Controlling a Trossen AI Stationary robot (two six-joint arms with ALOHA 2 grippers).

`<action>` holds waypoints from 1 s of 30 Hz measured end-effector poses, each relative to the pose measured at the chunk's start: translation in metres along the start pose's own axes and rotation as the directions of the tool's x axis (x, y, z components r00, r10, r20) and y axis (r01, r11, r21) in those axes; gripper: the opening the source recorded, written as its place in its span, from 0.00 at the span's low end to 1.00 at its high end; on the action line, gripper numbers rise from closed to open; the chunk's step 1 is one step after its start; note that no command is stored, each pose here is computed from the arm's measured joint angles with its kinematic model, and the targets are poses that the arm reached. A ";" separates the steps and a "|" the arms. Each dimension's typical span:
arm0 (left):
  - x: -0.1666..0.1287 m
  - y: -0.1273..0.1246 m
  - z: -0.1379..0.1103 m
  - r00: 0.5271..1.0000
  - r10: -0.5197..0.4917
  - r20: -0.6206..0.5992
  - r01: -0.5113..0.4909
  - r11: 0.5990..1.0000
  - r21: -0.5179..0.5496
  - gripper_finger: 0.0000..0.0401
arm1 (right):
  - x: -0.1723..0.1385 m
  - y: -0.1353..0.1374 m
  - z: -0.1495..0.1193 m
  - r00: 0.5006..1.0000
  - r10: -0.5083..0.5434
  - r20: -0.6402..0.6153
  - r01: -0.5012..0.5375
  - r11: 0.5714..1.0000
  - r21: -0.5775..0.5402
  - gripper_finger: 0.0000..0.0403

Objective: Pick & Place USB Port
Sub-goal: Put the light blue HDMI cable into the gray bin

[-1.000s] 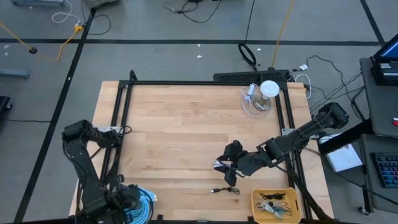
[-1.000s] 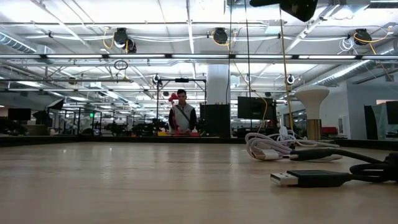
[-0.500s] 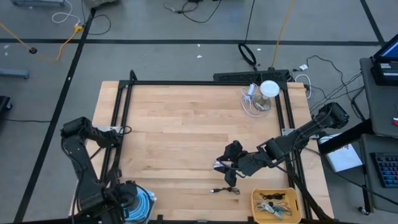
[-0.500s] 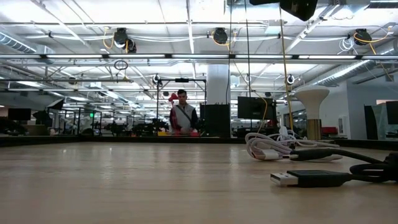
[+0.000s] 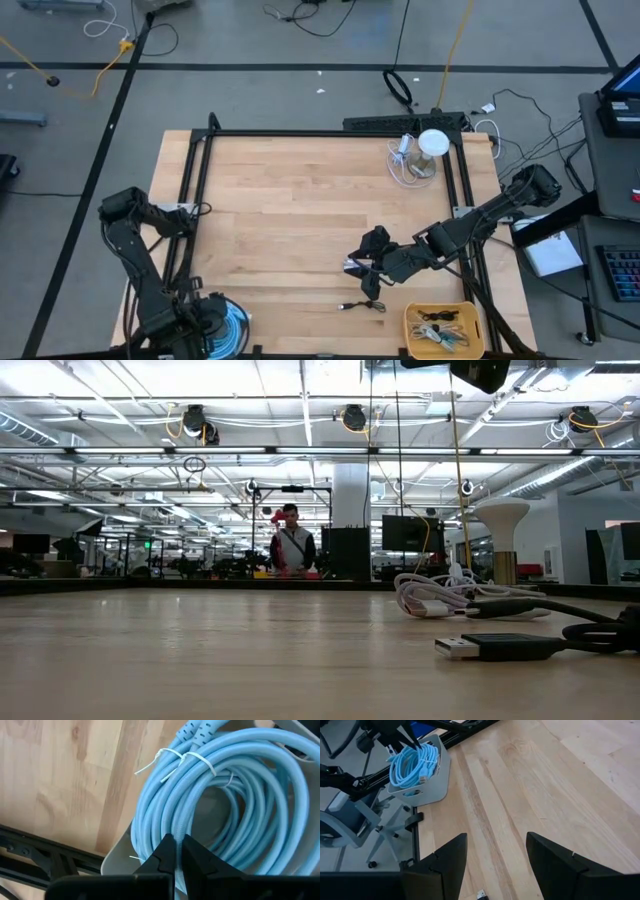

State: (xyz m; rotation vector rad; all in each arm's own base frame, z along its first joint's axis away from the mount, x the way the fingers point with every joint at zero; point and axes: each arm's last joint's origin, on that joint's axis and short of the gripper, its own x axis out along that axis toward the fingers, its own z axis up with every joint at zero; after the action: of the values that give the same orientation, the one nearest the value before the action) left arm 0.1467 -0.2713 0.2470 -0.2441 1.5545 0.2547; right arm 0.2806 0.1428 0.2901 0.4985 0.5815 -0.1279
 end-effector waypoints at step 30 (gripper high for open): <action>-0.009 -0.001 0.001 1.000 -0.008 -0.002 0.008 0.996 -0.091 0.47 | 0.000 0.005 0.003 0.998 0.062 0.016 -0.062 0.998 -0.014 0.49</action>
State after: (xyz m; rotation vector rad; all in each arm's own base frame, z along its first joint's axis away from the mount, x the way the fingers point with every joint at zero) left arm 0.1483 -0.2720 0.2558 -0.3216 1.5456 0.3193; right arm 0.2832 0.1453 0.2945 0.5013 0.5496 -0.0690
